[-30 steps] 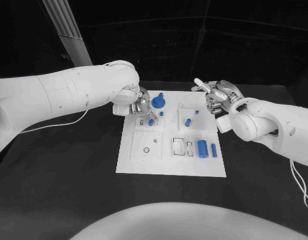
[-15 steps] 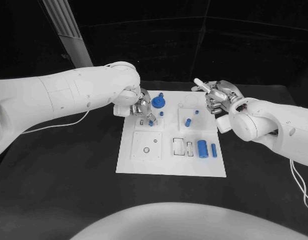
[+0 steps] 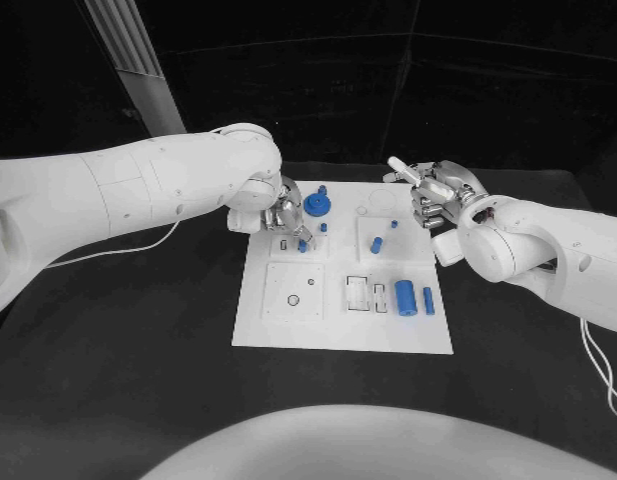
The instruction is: Assemble the parts on the task board
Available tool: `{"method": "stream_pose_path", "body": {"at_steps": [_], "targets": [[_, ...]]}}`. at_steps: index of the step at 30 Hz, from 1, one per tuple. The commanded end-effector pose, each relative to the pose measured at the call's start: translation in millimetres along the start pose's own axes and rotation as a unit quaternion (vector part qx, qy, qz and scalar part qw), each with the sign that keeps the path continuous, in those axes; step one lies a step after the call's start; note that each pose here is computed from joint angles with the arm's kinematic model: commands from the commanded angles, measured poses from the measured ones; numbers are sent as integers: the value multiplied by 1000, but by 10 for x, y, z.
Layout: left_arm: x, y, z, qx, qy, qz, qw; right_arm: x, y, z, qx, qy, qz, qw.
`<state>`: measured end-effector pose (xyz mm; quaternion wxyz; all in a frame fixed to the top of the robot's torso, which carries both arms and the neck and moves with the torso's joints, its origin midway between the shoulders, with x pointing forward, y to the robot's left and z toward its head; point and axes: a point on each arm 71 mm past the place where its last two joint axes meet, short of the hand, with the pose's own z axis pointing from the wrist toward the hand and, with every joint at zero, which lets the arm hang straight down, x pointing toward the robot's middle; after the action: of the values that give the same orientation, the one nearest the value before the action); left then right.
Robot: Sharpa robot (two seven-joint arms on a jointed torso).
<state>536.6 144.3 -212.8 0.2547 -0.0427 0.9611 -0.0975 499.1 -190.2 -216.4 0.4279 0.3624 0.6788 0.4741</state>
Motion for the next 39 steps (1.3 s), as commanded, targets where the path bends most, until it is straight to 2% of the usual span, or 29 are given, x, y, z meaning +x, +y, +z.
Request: {"method": "stream_pose_path", "body": {"at_steps": [1, 39], "targets": [[-1, -5, -2, 0, 3, 5, 1000, 8, 15, 2, -3, 4, 0, 1000], [18, -6, 8, -15, 15, 15, 1000, 10, 15, 2, -2, 3, -1, 1000]]}}
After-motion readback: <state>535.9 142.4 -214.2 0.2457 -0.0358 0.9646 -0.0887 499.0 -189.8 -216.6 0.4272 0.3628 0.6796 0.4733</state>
